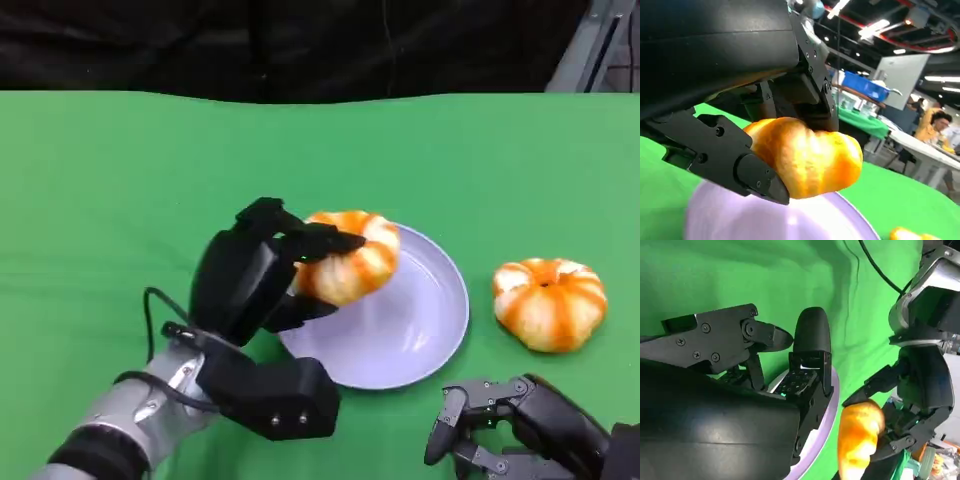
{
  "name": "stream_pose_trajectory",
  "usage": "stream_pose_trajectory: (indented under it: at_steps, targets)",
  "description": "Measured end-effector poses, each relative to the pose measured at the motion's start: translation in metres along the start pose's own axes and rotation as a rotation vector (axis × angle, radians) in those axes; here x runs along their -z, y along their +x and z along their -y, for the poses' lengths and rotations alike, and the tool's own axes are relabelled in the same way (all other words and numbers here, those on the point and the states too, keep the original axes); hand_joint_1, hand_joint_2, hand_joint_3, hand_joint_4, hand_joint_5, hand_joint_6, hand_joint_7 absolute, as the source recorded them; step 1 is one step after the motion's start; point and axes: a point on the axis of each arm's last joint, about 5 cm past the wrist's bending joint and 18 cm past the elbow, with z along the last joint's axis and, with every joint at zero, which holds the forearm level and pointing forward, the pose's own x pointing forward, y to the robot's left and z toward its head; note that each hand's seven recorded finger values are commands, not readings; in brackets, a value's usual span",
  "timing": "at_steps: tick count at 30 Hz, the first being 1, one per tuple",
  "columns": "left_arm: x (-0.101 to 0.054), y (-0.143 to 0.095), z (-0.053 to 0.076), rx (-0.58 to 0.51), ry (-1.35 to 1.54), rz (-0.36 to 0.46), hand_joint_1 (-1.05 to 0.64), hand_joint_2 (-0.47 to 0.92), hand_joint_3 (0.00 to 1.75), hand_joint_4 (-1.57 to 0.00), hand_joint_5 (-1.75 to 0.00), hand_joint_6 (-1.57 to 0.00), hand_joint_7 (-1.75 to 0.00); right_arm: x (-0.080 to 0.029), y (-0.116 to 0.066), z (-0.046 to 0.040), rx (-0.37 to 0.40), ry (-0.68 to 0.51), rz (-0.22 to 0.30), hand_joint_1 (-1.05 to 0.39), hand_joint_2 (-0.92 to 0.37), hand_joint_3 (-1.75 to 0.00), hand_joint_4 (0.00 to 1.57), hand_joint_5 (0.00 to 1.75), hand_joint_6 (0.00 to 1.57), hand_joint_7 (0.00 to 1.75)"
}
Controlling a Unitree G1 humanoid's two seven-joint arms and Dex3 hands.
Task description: Grasp the bread from the table and place it into the plate.
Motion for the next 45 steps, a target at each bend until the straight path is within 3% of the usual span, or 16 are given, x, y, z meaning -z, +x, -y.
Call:
stream_pose_trajectory:
  at_steps: [9,18,28,30,32,45]
  targets:
    - [-0.001,0.003,0.006,0.077,0.000,-0.007,-0.08,0.80,0.00,-0.72,-1.09,-1.10,-0.17,-0.001,0.001,-0.0003,0.002,-0.004,0.006,-0.03,-0.91,-0.50,0.72,1.57,0.80,1.08]
    - [-0.001,0.005,0.010,0.157,-0.004,-0.032,-0.06,0.82,0.01,-0.67,-1.14,-1.12,-0.12,-0.001,0.002,-0.0007,0.005,-0.007,0.006,-0.03,-0.90,-0.50,0.70,1.58,0.79,1.07]
    - [-0.003,0.014,0.011,0.224,0.004,-0.042,-0.08,0.82,0.00,-0.69,-1.02,-1.13,-0.06,-0.001,0.001,-0.0015,-0.001,-0.014,0.004,-0.04,-0.90,-0.51,0.70,1.58,0.78,1.07]
    - [-0.003,0.015,0.011,0.232,0.002,-0.048,-0.09,0.84,0.00,-0.71,-0.83,-1.08,-0.02,0.000,0.001,-0.0015,-0.001,-0.014,0.003,-0.04,-0.90,-0.51,0.70,1.58,0.78,1.07]
    - [-0.003,0.015,0.013,0.261,0.002,-0.067,-0.09,0.84,0.00,-0.72,-0.77,-1.08,-0.01,-0.001,0.001,-0.0015,-0.001,-0.014,0.004,-0.04,-0.90,-0.51,0.70,1.58,0.78,1.07]
    - [-0.004,0.020,0.013,0.284,0.002,-0.072,-0.09,0.84,0.00,-0.74,-0.71,-1.08,0.00,-0.001,0.001,-0.0017,0.000,-0.013,0.005,-0.05,-0.91,-0.51,0.70,1.59,0.78,1.07]
